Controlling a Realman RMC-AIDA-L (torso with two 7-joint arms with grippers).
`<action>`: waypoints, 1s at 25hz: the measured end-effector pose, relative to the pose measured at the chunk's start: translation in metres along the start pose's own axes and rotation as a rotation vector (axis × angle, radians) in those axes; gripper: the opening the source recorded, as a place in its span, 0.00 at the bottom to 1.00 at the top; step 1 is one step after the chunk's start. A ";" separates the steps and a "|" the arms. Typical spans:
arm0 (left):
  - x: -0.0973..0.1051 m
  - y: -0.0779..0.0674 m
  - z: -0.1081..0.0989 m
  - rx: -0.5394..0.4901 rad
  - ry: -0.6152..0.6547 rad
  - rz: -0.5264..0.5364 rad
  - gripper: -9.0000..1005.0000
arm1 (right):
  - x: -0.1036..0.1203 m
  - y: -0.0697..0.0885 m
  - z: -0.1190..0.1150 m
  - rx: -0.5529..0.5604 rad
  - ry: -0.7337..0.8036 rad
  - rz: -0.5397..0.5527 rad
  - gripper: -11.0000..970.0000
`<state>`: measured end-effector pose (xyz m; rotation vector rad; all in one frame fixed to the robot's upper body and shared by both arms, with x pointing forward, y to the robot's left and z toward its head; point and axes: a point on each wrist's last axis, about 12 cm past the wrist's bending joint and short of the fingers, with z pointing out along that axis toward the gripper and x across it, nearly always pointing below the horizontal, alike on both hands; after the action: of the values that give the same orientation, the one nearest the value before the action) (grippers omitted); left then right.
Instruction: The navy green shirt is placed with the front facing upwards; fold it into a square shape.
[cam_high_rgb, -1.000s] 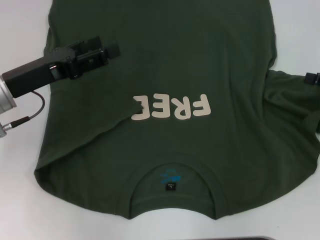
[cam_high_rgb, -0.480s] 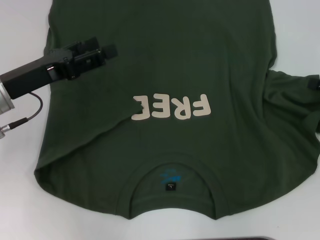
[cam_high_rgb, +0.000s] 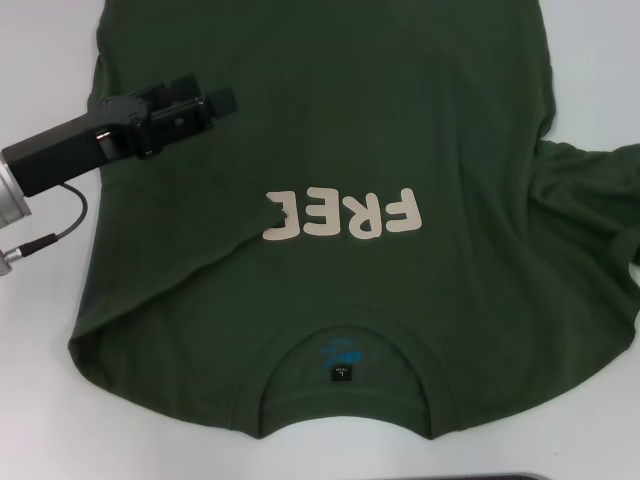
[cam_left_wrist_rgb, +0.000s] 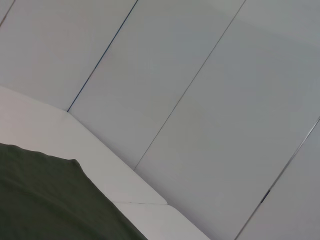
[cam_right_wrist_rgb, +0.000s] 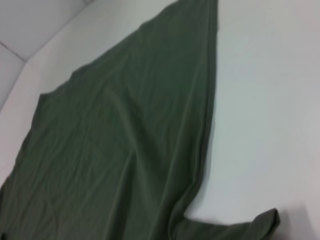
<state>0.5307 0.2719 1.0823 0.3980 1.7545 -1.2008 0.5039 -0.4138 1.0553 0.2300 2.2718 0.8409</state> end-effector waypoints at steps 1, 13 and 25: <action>0.000 0.000 0.000 0.000 0.000 0.000 0.90 | -0.001 -0.001 -0.002 -0.001 -0.008 0.004 0.02; 0.002 -0.001 -0.001 0.003 -0.001 -0.014 0.90 | -0.014 0.002 -0.013 -0.036 -0.038 -0.003 0.02; 0.003 -0.002 0.000 0.011 0.000 -0.015 0.90 | -0.009 -0.006 -0.026 -0.020 -0.070 0.037 0.02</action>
<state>0.5280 0.2705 1.0811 0.3921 1.7549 -1.2215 0.4938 -0.4351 1.0707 0.2889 2.1992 0.8616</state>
